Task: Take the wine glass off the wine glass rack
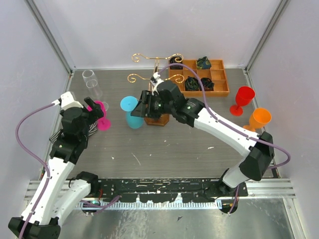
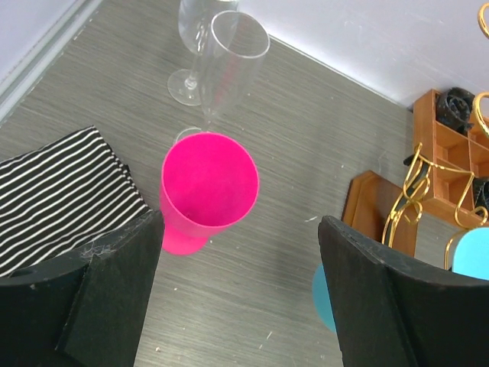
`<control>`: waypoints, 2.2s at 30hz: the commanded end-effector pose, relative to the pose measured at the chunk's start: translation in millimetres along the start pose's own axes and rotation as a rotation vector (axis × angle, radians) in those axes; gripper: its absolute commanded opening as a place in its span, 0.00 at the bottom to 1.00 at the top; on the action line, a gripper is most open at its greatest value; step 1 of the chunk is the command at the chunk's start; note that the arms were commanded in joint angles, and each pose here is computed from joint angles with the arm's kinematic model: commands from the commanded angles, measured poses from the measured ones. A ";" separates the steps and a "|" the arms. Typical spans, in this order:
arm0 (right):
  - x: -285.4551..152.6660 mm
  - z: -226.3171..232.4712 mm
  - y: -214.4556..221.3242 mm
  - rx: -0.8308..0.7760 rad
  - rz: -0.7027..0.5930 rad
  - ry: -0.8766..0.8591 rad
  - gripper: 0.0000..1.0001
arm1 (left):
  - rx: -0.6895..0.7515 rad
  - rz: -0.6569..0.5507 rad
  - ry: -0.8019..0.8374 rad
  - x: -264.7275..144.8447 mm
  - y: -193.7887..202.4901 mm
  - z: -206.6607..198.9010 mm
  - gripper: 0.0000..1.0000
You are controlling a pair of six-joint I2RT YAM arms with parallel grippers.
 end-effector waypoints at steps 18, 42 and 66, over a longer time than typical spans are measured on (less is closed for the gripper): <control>36.1 -5.1 -58.5 0.166 -0.191 -0.123 0.41 | 0.007 0.033 0.127 -21.9 -20.4 -20.4 0.89; 35.9 14.2 -92.6 0.230 -0.194 -0.239 0.01 | 0.000 0.062 0.154 -21.0 -22.2 -28.8 0.90; -36.4 18.1 -92.8 0.154 -0.253 -0.232 0.01 | 0.016 0.104 0.147 -17.5 -19.6 -31.6 0.92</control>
Point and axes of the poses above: each gripper's point midway between its finger pads, its own x axis out along the fingers, its own z axis along the line the jaws close on, y = z × x, the point moved 3 cm from there along -x, back along the fingers, and after that the axes turned 1 degree about x, right-handed, at the moved point
